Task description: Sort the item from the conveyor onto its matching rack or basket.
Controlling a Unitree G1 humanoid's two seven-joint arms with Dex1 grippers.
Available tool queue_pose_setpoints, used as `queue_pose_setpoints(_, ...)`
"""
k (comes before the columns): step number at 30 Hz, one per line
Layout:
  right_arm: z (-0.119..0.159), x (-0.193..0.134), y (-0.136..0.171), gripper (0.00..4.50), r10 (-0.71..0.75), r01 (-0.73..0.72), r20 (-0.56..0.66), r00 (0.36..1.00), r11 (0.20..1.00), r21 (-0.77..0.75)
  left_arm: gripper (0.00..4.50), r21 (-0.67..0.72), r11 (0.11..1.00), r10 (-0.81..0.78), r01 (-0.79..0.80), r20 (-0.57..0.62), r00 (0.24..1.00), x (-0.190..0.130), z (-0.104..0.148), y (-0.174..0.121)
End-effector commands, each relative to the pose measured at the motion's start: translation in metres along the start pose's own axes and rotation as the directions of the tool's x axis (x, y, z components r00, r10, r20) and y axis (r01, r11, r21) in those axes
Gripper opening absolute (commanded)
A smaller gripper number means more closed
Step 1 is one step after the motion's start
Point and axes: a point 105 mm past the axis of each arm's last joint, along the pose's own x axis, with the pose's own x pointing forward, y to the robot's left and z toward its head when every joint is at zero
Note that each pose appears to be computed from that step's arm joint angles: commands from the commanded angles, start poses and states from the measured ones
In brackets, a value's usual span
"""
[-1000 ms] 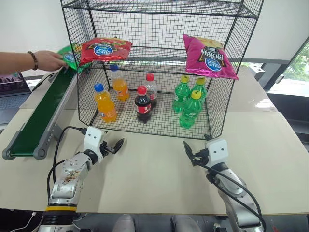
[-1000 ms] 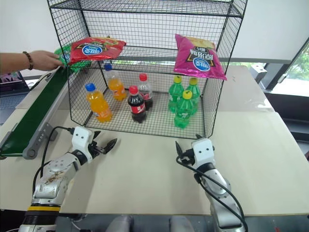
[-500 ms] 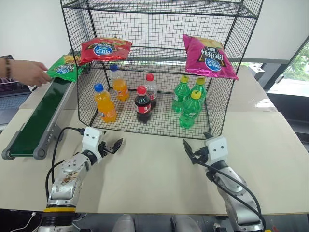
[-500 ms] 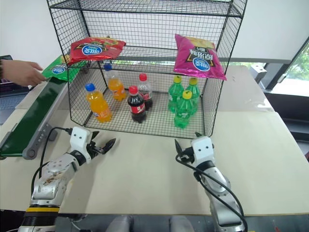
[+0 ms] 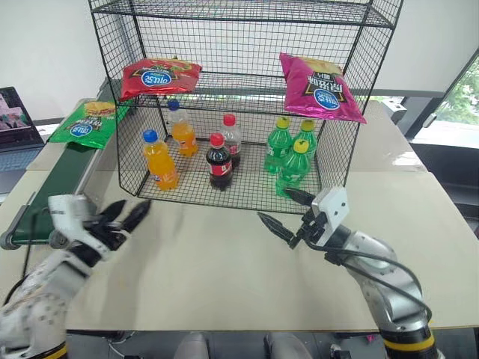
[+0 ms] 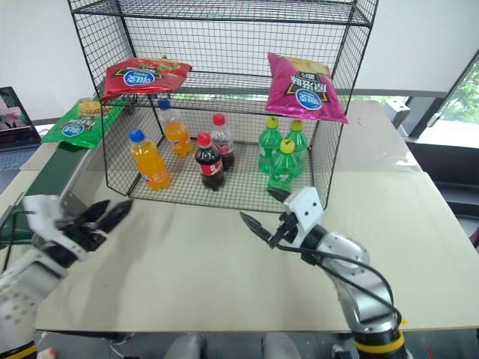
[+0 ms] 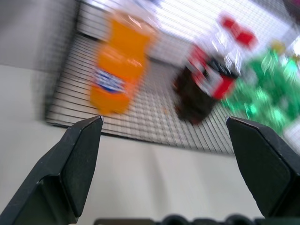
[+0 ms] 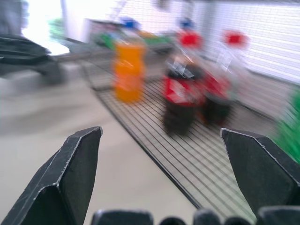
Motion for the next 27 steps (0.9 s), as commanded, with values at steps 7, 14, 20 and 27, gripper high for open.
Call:
queue_pose_setpoints(7, 0.045, 0.023, 0.032, 4.50, 0.372, -0.383, 0.179, 0.911, 0.923, 0.028, 4.46, -0.425, 0.896, 0.274, -0.132, 0.294, 0.916, -0.066, 0.048, 0.039)
queue_pose_setpoints(14, 0.063, 0.030, 0.039, 4.50, 0.479, -0.494, 0.228, 0.847, 0.869, 0.010, 4.46, -0.562, 0.811, 0.400, -0.162, 0.332, 0.854, -0.098, 0.053, 0.065)
queue_pose_setpoints(20, 0.080, 0.038, 0.046, 4.50, 0.547, -0.562, 0.278, 0.790, 0.826, -0.029, 4.46, -0.629, 0.763, 0.430, -0.153, 0.316, 0.846, -0.092, 0.046, 0.079)
queue_pose_setpoints(27, 0.089, 0.041, 0.052, 4.50, 0.608, -0.618, 0.294, 0.737, 0.783, -0.069, 4.46, -0.668, 0.726, 0.455, -0.164, 0.288, 0.843, -0.088, 0.038, 0.090)
